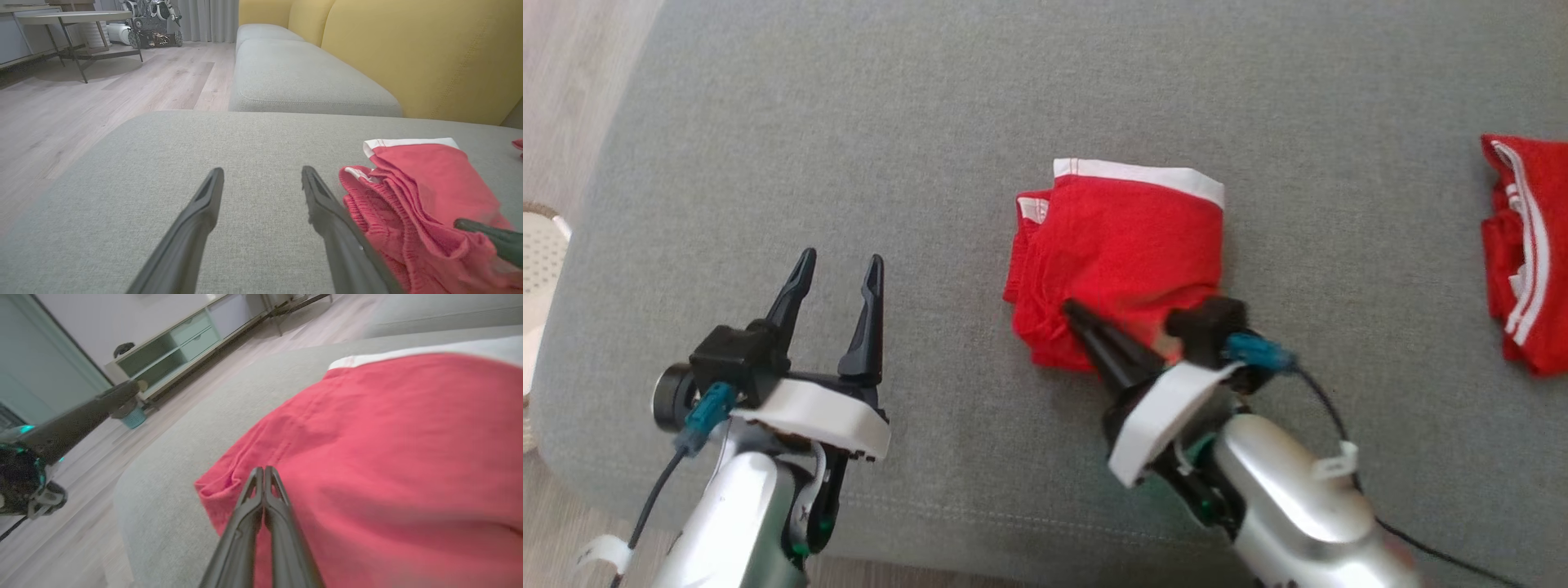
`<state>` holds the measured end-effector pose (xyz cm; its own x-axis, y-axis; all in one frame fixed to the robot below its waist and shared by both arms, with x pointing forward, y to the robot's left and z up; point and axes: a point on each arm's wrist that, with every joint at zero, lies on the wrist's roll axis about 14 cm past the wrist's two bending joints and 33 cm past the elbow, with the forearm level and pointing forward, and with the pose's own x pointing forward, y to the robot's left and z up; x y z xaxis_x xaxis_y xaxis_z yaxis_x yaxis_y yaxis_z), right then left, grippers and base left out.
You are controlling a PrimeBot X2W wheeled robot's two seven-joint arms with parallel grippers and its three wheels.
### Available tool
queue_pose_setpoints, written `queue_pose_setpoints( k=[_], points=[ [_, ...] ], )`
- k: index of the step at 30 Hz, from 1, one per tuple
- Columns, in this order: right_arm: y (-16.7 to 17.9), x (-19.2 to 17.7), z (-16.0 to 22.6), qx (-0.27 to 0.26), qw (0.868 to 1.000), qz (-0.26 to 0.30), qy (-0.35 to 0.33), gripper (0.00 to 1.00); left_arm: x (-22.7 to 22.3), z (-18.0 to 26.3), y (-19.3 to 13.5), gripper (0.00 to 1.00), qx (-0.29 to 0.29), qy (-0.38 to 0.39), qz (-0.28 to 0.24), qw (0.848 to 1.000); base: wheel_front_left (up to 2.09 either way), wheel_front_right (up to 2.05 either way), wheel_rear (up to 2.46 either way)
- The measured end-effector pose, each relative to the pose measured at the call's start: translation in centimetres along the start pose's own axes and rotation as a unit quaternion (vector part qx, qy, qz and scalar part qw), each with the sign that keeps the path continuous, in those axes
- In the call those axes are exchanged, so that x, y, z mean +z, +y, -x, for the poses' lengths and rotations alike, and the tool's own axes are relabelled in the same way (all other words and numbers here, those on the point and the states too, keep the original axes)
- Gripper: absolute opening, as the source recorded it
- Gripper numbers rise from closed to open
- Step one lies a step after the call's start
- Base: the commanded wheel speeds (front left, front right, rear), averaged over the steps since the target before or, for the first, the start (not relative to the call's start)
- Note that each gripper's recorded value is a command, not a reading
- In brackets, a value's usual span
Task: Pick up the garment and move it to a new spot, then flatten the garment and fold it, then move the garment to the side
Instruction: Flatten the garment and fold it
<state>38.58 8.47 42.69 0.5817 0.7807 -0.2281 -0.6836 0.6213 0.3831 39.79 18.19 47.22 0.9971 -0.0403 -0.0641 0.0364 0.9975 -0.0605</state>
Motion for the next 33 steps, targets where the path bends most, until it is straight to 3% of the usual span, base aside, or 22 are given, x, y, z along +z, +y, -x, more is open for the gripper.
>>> queue_pose_setpoints(
  k=[4,9,14,19,21,22,23,28,33],
  points=[
    [1.7,-1.7,-0.9,0.037,0.999,0.008,0.035,0.0,-0.5,0.0,0.3,1.0,0.005,0.007,0.003,1.0,0.0,0.0,0.0],
    [2.1,-2.7,-0.8,0.046,0.998,0.002,0.043,0.0,-0.4,-0.4,0.3,1.0,0.004,0.004,0.002,1.0,0.0,0.0,0.0],
    [1.1,1.1,-0.9,0.031,0.999,0.007,-0.027,0.0,-0.1,-0.7,-0.3,1.0,-0.004,-0.002,0.003,1.0,0.0,0.0,0.0],
    [-3.0,6.0,0.6,-0.039,0.993,0.018,-0.11,0.0,0.6,-0.9,-1.1,1.0,-0.016,-0.013,0.002,1.0,0.0,0.0,0.0],
    [-5.1,7.8,2.0,-0.076,0.987,0.027,-0.14,0.36,1.0,-1.1,-1.5,1.0,-0.023,-0.02,0.002,1.0,0.0,0.0,0.0],
    [-6.0,8.5,2.9,-0.094,0.983,0.033,-0.153,0.62,1.3,-1.1,-1.7,1.0,-0.026,-0.023,0.002,0.999,0.0,0.0,0.0],
    [-7.1,9.1,3.8,-0.113,0.979,0.037,-0.164,1.0,1.4,-1.2,-1.9,1.0,-0.03,-0.025,0.001,0.999,0.0,0.0,0.0],
    [-11.0,9.7,9.3,-0.206,0.96,0.059,-0.179,1.0,2.0,-0.8,-2.6,1.0,-0.039,-0.031,-0.001,0.999,0.0,0.0,0.0],
    [-12.3,9.6,14.3,-0.271,0.943,0.077,-0.175,1.0,2.0,0.2,-2.9,1.0,-0.045,-0.028,-0.005,0.999,0.0,0.0,0.0]
  ],
)
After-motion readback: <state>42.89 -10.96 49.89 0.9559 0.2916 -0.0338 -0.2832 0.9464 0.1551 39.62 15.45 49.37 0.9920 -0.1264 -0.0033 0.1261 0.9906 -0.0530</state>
